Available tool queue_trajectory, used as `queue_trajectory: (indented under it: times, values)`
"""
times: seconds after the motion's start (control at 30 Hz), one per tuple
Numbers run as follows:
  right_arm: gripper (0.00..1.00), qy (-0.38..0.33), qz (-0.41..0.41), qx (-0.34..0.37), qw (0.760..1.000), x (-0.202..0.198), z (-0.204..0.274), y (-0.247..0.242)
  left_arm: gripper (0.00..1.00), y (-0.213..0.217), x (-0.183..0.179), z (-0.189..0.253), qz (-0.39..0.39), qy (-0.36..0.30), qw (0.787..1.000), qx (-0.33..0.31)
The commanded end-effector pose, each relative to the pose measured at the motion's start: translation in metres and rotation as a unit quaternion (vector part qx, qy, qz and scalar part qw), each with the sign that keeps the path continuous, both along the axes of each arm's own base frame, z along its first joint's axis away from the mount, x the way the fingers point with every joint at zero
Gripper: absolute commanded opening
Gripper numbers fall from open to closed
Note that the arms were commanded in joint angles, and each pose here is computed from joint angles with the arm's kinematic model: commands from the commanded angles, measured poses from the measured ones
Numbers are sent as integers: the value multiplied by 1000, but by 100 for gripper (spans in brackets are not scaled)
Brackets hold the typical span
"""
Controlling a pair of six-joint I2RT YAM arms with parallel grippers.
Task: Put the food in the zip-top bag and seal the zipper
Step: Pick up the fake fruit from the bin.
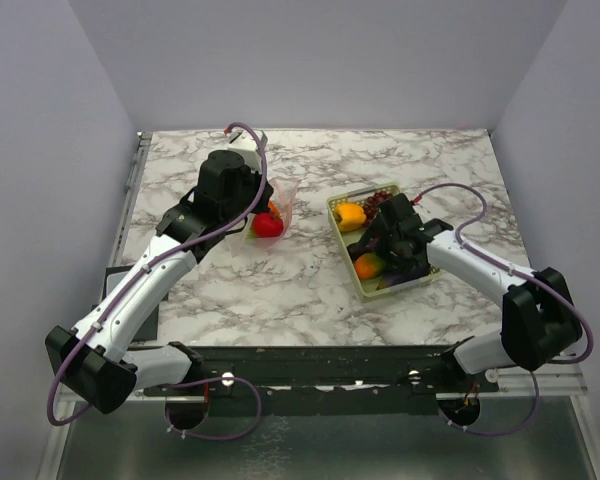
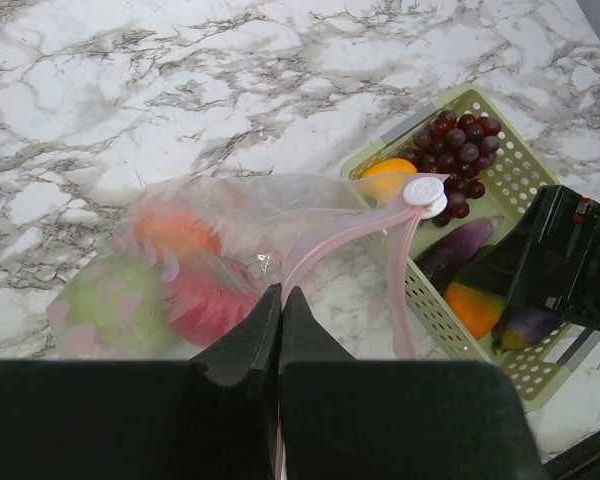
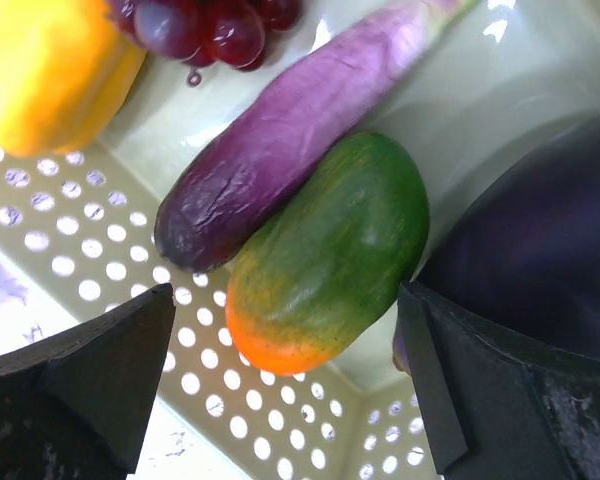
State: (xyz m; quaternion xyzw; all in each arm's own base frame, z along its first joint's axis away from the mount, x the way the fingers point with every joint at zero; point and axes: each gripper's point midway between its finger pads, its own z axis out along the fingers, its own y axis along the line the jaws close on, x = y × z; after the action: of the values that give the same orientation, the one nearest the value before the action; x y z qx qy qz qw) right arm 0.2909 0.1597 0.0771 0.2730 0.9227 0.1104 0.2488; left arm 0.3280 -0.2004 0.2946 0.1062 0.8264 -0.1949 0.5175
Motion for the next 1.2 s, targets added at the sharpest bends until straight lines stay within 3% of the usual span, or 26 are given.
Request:
queue_trajectory:
  times: [0.0,0.2,0.27,0.37,0.6,0.7,0.8,1.17]
  values:
    - [98,39,-49,-34,997,-8,-17,-14,0,-4,-5,12,-11,-15,1000,-21]
    - [91,73,-59,-54,994,-14,-37,-18,0,-4,-6,12,-11,-15,1000,-22]
    - [85,79,-56,-55,994,-15,-42,-17,0,-4,-5,12,-11,-15,1000,-23]
    - [69,79,-53,-55,994,-15,-43,-17,0,-5,-5,12,-12,-15,1000,-22]
    - [19,41,-55,-53,996,-6,-22,-20,0,-4,-5,12,-10,-15,1000,-22]
    - [8,27,-56,-59,996,-3,-11,-23,0,-4,-5,12,-10,-15,1000,-22]
    - [1,10,-53,-66,996,1,1,-26,0,-4,-5,12,-9,-16,1000,-22]
    - [1,-80,-19,-88,993,14,59,-37,0,-3,-5,12,-8,-16,1000,-21]
